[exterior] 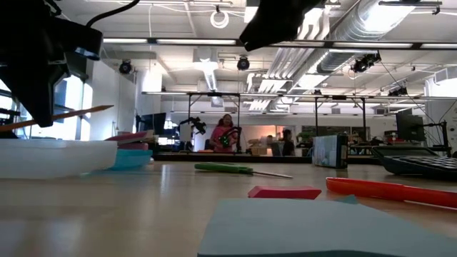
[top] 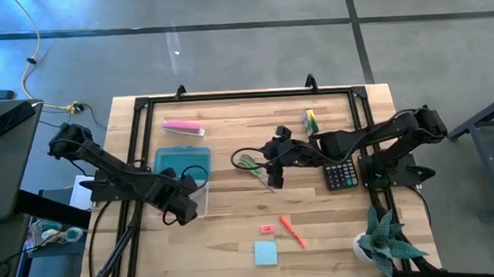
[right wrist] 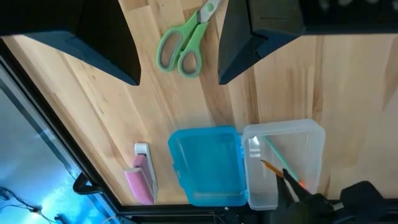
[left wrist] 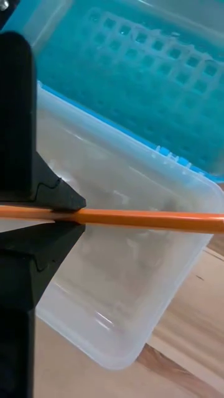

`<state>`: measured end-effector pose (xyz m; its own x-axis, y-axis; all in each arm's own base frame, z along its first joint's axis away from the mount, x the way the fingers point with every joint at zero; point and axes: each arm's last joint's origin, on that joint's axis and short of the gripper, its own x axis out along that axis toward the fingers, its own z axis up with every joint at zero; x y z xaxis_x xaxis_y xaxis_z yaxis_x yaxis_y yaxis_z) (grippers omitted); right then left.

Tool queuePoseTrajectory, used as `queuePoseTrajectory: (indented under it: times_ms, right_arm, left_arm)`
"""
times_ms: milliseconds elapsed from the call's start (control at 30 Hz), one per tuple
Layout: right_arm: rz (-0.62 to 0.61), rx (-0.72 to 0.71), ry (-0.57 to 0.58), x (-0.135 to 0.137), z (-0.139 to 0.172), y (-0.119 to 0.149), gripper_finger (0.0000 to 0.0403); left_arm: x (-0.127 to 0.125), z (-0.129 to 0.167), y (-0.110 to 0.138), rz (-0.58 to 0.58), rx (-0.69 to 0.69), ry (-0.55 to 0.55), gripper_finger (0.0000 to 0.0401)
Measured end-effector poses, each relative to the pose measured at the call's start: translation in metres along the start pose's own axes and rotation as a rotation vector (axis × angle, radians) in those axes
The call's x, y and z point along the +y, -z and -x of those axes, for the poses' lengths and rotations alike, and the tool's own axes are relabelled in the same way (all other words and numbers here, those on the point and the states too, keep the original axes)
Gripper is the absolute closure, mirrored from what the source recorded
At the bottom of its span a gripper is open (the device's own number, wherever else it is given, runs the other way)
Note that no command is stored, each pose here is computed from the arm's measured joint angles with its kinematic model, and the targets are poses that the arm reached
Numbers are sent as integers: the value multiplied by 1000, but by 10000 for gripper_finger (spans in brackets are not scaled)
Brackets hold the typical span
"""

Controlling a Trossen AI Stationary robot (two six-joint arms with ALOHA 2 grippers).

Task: Pack school essentials
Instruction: Put the yellow pencil into the supply box, then put the pink eraser into the supply box

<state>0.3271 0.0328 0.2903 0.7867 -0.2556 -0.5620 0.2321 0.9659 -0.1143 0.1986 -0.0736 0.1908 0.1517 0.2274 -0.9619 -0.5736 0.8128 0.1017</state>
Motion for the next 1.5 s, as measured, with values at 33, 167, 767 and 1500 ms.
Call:
queuePoseTrajectory:
  times_ms: [33, 167, 767, 1500]
  right_arm:
    - [-1, 1, 1, -1, 0, 0, 197]
    - [-4, 3, 7, -3, -1, 0, 197]
    - [1, 14, 8, -3, -1, 1, 197]
    - [15, 80, 15, -4, 2, 7, 197]
  left_arm:
    - [0, 1, -1, -3, -2, 3, 373]
    - [0, 6, -6, -48, -13, 18, 377]
    - [1, -4, 0, -88, 144, -49, 365]
    - [-2, 7, -8, -124, 102, -26, 284]
